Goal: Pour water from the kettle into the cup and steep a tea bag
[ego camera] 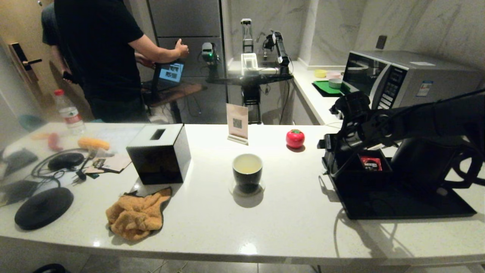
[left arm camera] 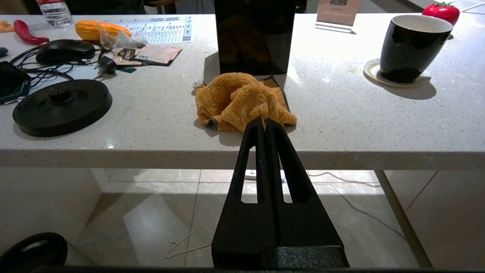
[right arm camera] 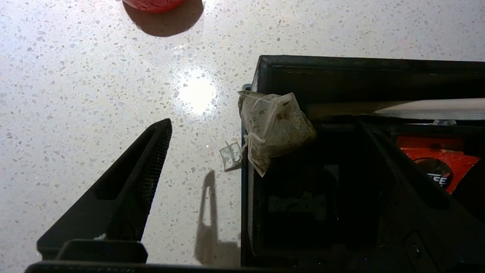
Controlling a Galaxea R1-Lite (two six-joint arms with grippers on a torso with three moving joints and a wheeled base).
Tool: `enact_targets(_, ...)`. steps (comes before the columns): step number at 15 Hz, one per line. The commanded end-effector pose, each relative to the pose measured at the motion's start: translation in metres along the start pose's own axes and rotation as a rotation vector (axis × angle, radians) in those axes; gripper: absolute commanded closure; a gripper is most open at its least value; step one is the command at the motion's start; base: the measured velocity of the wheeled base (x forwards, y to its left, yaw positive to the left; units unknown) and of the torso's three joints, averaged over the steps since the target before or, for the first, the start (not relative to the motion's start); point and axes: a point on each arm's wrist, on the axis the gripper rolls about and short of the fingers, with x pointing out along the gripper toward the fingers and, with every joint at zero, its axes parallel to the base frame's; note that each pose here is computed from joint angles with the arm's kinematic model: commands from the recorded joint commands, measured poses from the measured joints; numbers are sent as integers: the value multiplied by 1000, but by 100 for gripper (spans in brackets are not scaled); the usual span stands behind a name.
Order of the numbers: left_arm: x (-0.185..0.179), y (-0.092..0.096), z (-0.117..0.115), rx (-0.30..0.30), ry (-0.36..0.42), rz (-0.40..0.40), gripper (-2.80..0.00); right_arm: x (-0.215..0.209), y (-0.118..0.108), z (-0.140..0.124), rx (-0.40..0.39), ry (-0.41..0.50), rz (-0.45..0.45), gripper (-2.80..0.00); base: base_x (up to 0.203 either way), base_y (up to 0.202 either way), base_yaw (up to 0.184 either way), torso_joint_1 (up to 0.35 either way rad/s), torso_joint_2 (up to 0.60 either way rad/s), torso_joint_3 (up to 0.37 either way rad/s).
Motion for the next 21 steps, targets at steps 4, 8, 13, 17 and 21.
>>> enact_targets(4,0,0,0,0,0,0,0,-1,0,0,1,-1,-1,-280,0,0,0,0,0,0)
enact_targets(8,0,0,0,0,0,0,0,-1,0,0,3,-3,-17,0,0,0,0,0,0,0)
enact_targets(13,0,0,0,0,0,0,0,-1,0,0,2,-2,-18,0,0,0,0,0,0,0)
enact_targets(17,0,0,0,0,0,0,0,-1,-1,0,3,-3,-25,0,0,0,0,0,0,0)
enact_targets(21,0,0,0,0,0,0,0,-2,-1,0,5,-5,-36,0,0,0,0,0,0,0)
